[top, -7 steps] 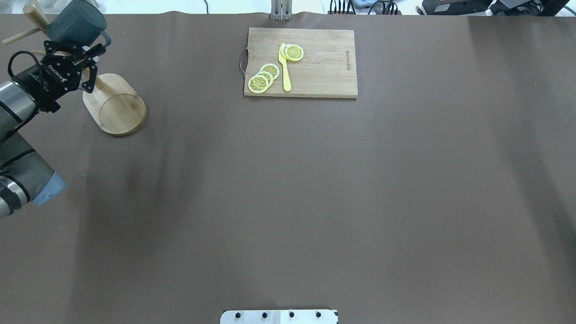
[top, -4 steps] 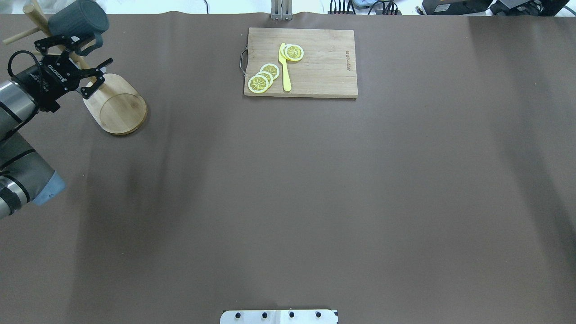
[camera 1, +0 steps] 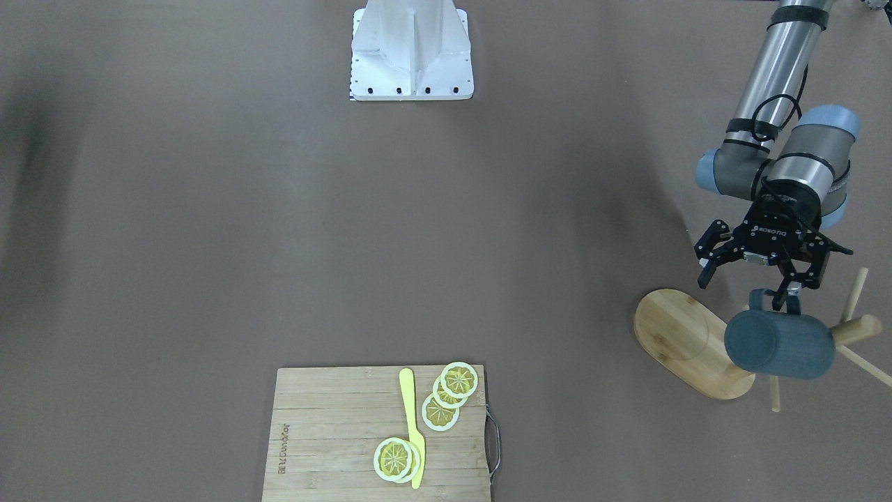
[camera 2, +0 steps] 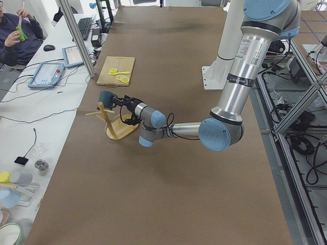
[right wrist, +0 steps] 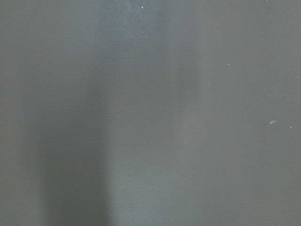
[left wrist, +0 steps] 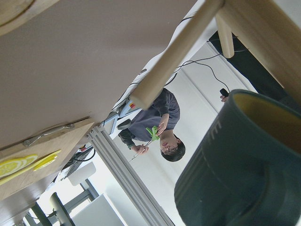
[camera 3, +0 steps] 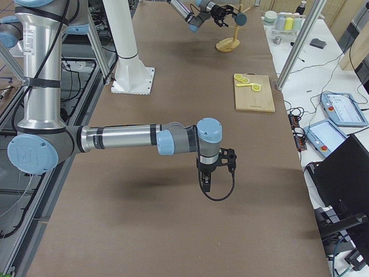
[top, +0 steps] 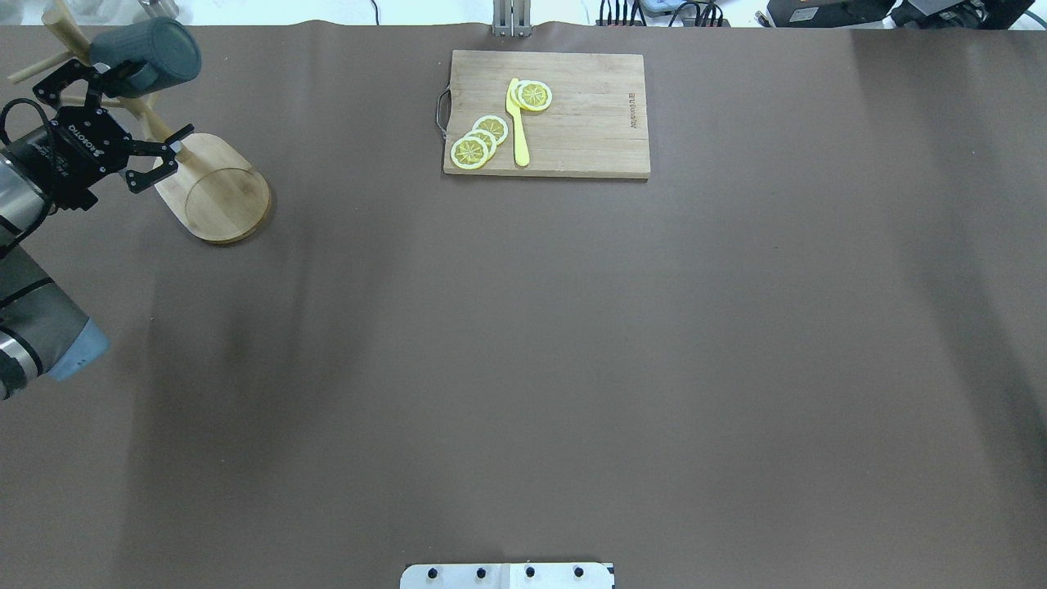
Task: Hang cup on storage rack
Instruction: 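Lower the mug handle onto the stand peg with the left gripper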
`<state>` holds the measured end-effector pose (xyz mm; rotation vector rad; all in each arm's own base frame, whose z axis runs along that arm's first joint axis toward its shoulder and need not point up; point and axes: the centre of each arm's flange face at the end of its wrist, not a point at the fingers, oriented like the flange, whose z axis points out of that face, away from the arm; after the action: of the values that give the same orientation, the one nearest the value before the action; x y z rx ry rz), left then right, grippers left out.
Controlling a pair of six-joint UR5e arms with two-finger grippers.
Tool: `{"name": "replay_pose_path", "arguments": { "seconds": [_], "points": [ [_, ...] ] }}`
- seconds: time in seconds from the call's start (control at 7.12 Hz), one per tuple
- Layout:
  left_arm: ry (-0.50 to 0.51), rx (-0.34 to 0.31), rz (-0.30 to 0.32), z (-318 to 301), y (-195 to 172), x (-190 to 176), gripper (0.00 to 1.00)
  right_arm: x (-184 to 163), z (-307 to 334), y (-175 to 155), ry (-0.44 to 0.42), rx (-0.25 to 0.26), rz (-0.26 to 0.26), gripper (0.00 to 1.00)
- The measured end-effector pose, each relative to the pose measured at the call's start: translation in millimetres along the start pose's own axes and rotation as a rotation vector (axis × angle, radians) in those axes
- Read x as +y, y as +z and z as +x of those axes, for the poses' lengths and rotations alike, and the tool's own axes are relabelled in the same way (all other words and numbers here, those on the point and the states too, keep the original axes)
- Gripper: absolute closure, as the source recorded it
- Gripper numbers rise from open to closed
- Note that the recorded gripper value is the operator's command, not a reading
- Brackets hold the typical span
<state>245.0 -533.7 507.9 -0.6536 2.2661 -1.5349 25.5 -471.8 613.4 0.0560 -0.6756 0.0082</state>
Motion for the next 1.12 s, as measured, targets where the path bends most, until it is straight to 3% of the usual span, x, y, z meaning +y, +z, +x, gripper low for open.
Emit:
{"name": "replay_pose_path", "arguments": {
  "seconds": [0.7,0.98,1.12],
  "points": [
    [0.005,0.007,-0.121,5.4,-32.2,40.8,0.01,0.7,0.3,0.6,-0.001,0.0,-0.001,0.0],
    [0.125,0.006,-0.18,5.9,-43.3,65.0,0.01,0.7,0.4,0.4,-0.001,0.0,-0.001,0.0],
    [0.213,-0.026,-0.226,2.0,-44.5,83.4,0.01,0.7,0.4,0.6,-0.001,0.0,-0.001,0.0]
  ]
}}
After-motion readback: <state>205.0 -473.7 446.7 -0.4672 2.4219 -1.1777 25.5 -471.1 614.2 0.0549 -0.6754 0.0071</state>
